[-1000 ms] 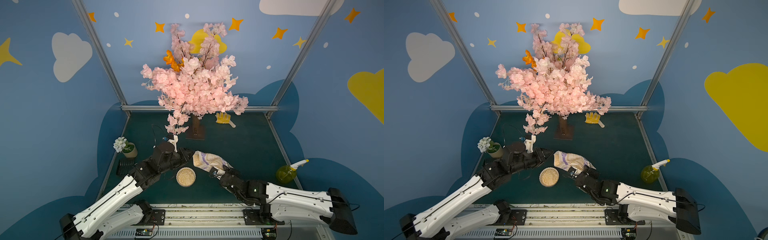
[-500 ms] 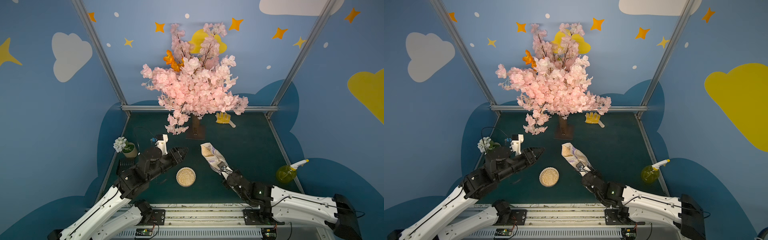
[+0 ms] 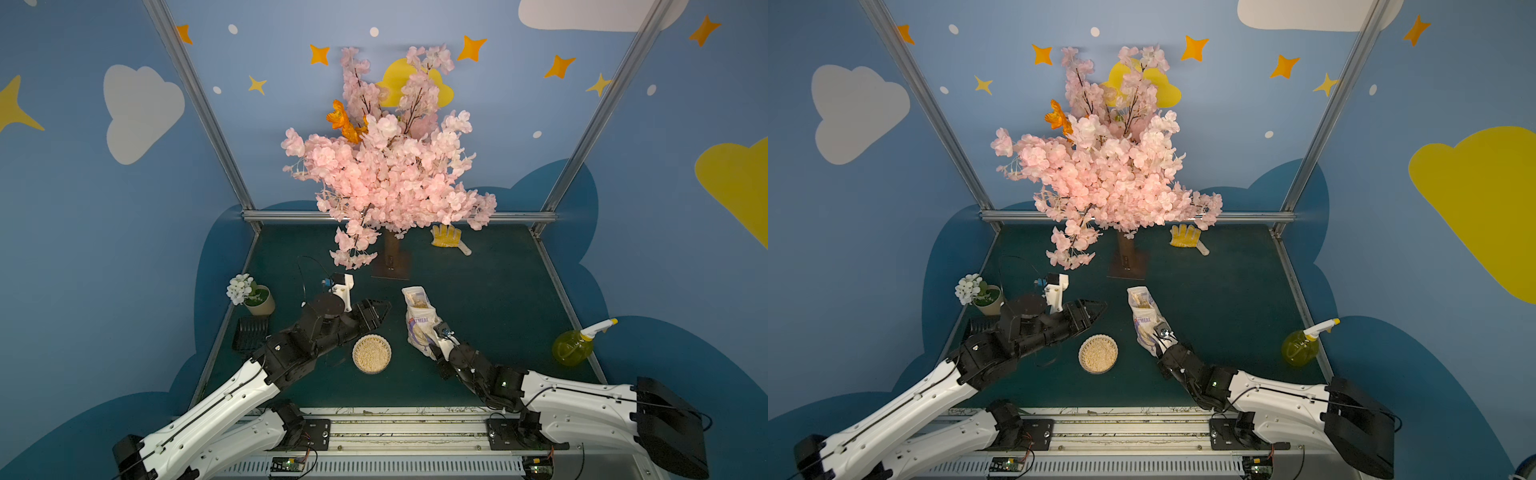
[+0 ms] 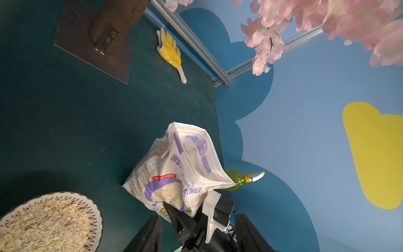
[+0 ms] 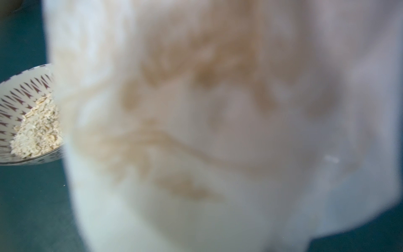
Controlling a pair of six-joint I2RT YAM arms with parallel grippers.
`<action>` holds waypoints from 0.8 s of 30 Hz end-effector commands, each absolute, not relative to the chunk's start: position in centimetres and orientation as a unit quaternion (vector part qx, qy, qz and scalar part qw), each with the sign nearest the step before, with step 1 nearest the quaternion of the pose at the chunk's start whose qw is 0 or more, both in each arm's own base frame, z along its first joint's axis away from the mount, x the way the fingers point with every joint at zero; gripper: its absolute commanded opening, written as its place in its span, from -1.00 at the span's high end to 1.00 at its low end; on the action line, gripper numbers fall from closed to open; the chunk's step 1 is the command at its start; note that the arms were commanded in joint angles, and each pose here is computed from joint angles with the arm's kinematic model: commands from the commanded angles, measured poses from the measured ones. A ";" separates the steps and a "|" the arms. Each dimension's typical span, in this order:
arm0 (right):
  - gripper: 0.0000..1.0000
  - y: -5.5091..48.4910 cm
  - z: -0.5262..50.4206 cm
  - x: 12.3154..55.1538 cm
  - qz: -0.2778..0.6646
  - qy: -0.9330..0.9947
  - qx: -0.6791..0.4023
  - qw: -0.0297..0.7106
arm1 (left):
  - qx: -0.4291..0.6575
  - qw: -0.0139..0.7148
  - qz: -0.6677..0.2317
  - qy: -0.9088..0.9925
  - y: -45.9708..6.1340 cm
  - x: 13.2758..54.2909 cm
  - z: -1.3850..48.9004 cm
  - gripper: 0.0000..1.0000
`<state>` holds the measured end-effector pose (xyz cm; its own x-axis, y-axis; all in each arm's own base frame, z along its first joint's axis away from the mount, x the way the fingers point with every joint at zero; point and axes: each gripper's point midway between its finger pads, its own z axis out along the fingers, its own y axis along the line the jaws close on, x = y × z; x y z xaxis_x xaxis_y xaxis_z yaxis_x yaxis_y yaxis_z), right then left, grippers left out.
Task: Pour the oats into the breakfast bowl
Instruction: Place the oats bag at the center of the board.
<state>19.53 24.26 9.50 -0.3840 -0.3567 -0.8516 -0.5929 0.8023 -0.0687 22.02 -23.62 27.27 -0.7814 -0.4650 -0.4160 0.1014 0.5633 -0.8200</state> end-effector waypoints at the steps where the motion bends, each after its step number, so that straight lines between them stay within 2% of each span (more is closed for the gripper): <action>1: 1.00 28.0 16.8 21.3 0.210 0.764 -0.235 0.563 | -0.107 0.323 -0.456 0.822 -24.6 22.5 27.6 -0.12; 4: 1.00 28.5 15.8 21.6 0.203 0.769 -0.238 0.558 | -0.113 0.311 -0.446 0.832 -25.4 22.9 26.2 -0.02; 10: 1.00 29.0 13.1 21.8 0.189 0.785 -0.246 0.536 | -0.121 0.310 -0.432 0.838 -25.5 22.8 24.6 0.03; 11: 0.95 28.9 12.6 21.8 0.189 0.789 -0.241 0.533 | -0.125 0.311 -0.429 0.839 -25.3 22.7 24.2 0.03; 16: 0.30 28.4 11.2 21.5 0.197 0.796 -0.225 0.526 | -0.139 0.313 -0.424 0.839 -24.6 22.6 23.0 0.04; 24: -0.33 28.3 10.0 20.9 0.173 0.802 -0.237 0.520 | -0.144 0.303 -0.420 0.843 -24.6 22.4 21.7 0.04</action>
